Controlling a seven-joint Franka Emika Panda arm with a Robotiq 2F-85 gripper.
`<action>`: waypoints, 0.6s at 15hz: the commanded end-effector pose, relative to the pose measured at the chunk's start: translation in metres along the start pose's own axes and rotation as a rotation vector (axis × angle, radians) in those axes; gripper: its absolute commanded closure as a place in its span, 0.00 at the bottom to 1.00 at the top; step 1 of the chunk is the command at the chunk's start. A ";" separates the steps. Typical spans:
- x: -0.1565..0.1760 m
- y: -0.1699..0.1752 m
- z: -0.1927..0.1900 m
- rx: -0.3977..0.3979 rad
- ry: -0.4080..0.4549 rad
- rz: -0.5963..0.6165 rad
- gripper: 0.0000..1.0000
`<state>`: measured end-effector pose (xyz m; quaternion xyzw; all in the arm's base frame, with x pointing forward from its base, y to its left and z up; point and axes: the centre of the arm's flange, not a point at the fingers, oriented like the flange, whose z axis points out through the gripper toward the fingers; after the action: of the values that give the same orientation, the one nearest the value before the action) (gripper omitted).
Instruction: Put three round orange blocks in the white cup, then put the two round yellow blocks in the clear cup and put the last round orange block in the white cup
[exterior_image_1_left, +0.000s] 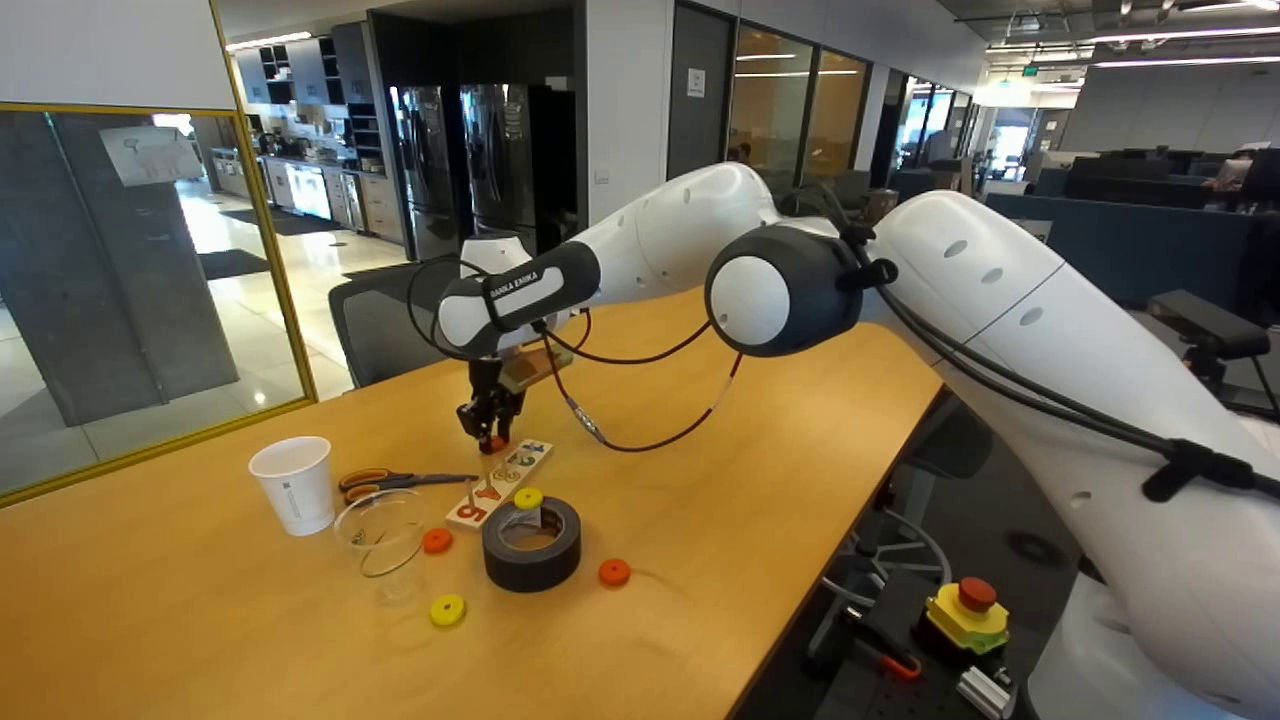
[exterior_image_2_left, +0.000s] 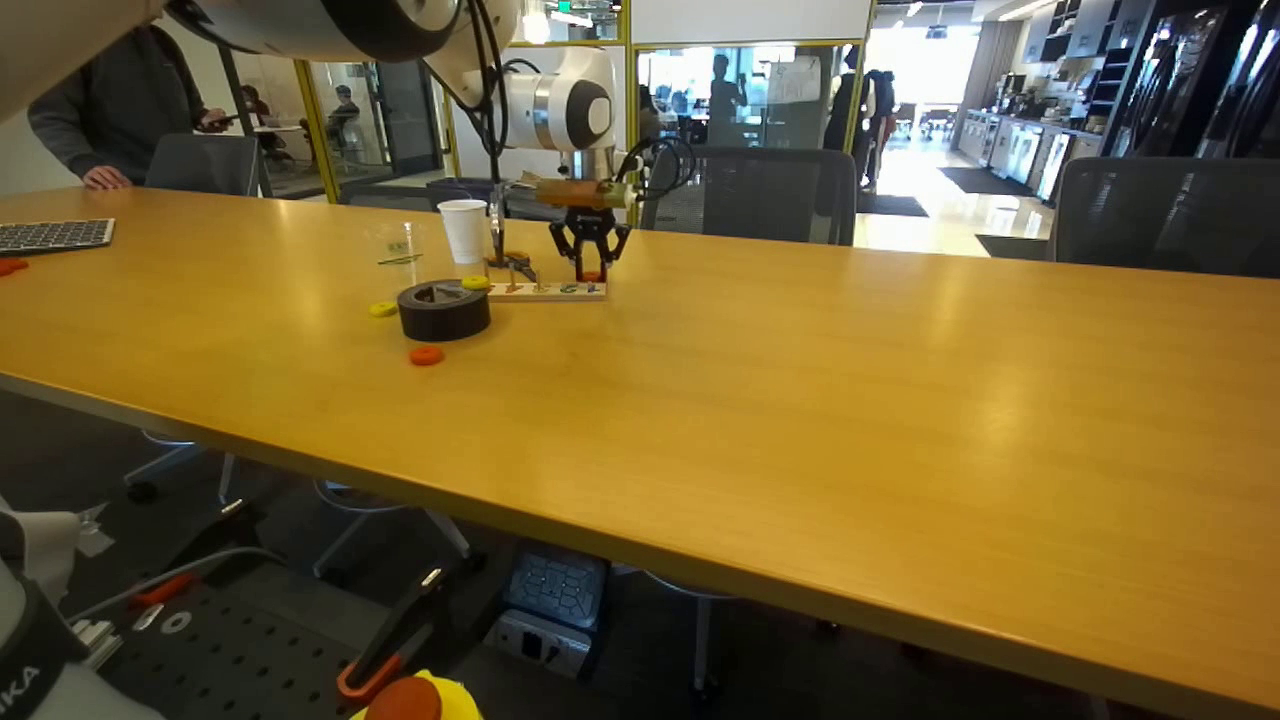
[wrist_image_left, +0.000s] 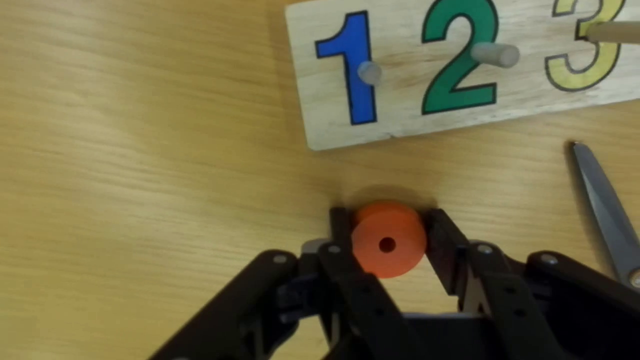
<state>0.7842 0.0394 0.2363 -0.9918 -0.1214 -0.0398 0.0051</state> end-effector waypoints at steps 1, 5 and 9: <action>0.018 -0.032 -0.021 0.008 0.024 -0.041 0.82; 0.035 -0.074 -0.045 -0.006 0.075 -0.092 0.82; 0.049 -0.118 -0.073 -0.017 0.132 -0.155 0.82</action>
<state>0.7905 0.1380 0.2859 -0.9794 -0.1810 -0.0888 0.0084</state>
